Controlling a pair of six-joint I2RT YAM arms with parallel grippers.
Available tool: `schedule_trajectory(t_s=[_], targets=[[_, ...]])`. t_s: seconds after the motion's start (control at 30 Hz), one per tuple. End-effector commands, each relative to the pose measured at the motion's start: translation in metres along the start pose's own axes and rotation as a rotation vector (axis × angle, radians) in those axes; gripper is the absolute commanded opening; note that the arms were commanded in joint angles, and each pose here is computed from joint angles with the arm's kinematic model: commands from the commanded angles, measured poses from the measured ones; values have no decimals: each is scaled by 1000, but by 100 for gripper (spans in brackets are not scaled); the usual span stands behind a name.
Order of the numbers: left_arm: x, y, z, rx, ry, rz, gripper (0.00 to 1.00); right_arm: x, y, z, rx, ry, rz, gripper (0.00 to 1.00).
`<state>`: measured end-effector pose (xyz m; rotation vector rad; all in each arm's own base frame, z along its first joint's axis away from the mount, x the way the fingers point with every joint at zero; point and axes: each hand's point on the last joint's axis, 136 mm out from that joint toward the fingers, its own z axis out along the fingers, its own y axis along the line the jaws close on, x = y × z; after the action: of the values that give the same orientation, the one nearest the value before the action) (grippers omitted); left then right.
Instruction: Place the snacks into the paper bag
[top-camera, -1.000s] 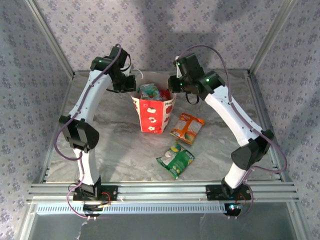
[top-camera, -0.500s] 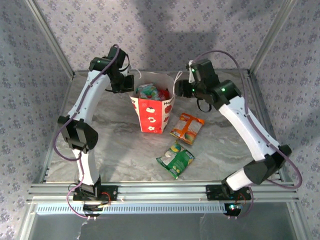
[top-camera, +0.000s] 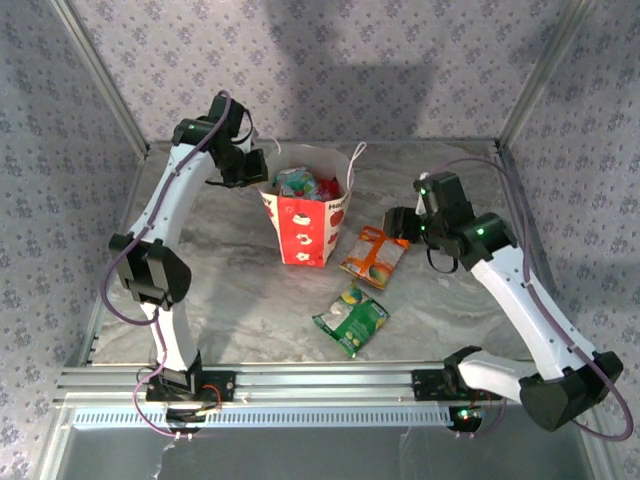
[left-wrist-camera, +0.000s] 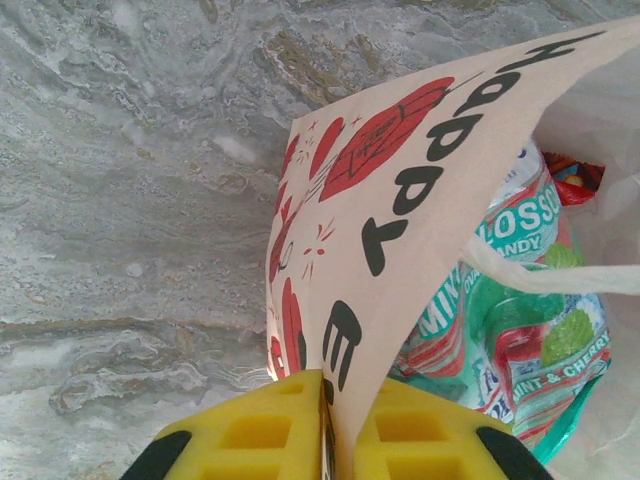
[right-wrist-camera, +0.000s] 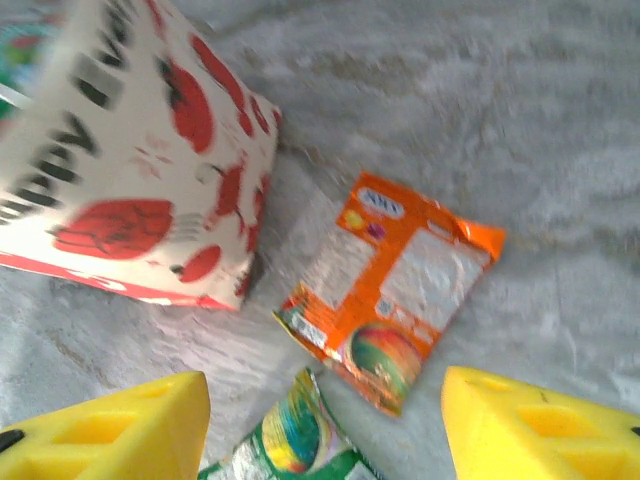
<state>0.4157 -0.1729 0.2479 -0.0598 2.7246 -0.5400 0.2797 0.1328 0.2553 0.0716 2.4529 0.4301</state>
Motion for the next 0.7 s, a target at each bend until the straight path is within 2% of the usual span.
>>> schedule_trajectory(t_s=[0.0,0.2,0.43,0.67], targets=[[-8,-9,-21,48,-62,-2,12,29,-10,4,-13,80,87,65],[-7,-9,-20,53,-61,-9,11,66,-11,21,-58,194,148,66],[-5,-10,-20,62,-62,-14,11,98,-27,35,-13,263,227,69],[-3,-8,-17,60,-58,-19,11,140,-33,49,-29,369,306,74]])
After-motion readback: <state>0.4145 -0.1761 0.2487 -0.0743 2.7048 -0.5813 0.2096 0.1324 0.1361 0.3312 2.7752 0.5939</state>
